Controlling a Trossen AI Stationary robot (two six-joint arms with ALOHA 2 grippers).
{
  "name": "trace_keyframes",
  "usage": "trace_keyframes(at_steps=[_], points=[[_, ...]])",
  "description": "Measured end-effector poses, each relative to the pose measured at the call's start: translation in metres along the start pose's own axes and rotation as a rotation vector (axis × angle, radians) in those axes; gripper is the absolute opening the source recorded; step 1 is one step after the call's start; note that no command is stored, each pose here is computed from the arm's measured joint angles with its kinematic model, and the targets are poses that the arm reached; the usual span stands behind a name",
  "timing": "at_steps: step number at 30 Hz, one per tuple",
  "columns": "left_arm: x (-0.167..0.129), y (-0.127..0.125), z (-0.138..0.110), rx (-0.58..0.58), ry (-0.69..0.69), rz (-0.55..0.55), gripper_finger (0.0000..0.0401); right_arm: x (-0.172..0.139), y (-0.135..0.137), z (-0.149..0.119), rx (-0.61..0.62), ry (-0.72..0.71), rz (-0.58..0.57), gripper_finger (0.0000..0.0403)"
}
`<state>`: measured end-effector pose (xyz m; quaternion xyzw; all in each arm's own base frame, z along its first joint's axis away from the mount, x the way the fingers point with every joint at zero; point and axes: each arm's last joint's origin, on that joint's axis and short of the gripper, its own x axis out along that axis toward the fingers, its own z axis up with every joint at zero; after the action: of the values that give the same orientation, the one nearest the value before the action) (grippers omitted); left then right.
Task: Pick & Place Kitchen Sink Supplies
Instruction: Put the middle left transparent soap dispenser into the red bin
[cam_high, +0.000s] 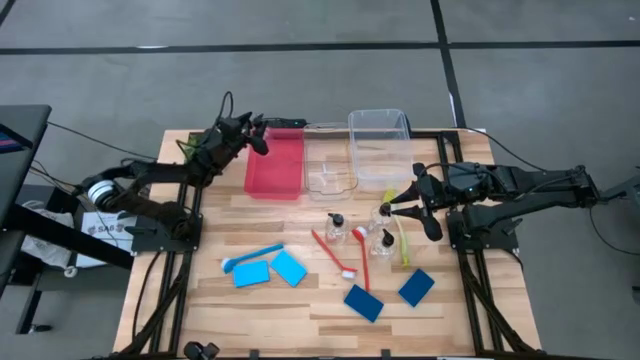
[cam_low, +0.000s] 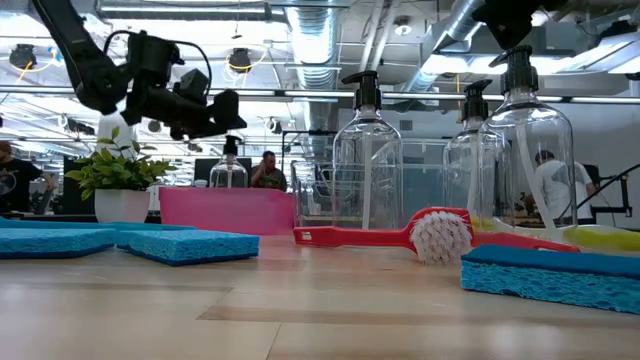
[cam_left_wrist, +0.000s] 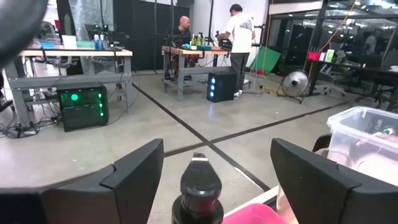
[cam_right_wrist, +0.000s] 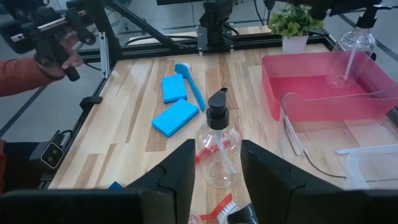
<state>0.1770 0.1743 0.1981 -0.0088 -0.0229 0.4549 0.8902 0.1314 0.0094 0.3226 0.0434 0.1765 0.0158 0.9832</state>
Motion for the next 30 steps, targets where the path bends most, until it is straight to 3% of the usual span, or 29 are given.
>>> trace_keyframes(at_steps=[10, 15, 18, 26, 30], points=[[-0.022, -0.017, 0.029, 0.025, -0.072, -0.091, 0.0299, 0.000, 0.000, 0.000, 0.000, 0.000, 0.000, 0.0123], [-0.038, -0.033, 0.046, 0.052, -0.142, -0.203, 0.0299, 0.000, 0.000, 0.000, 0.000, -0.001, 0.000, 0.0123], [-0.049, -0.047, 0.054, 0.054, -0.188, -0.359, 0.0299, 0.000, 0.000, 0.000, 0.000, -0.001, 0.000, 0.0123], [-0.079, -0.091, 0.055, 0.048, -0.223, -0.911, 0.0299, 0.000, 0.000, 0.000, 0.000, -0.001, 0.000, 0.0123], [-0.095, -0.115, 0.047, 0.050, -0.193, -1.093, 0.0299, 0.000, 0.000, 0.001, 0.000, -0.008, 0.001, 0.0123]])
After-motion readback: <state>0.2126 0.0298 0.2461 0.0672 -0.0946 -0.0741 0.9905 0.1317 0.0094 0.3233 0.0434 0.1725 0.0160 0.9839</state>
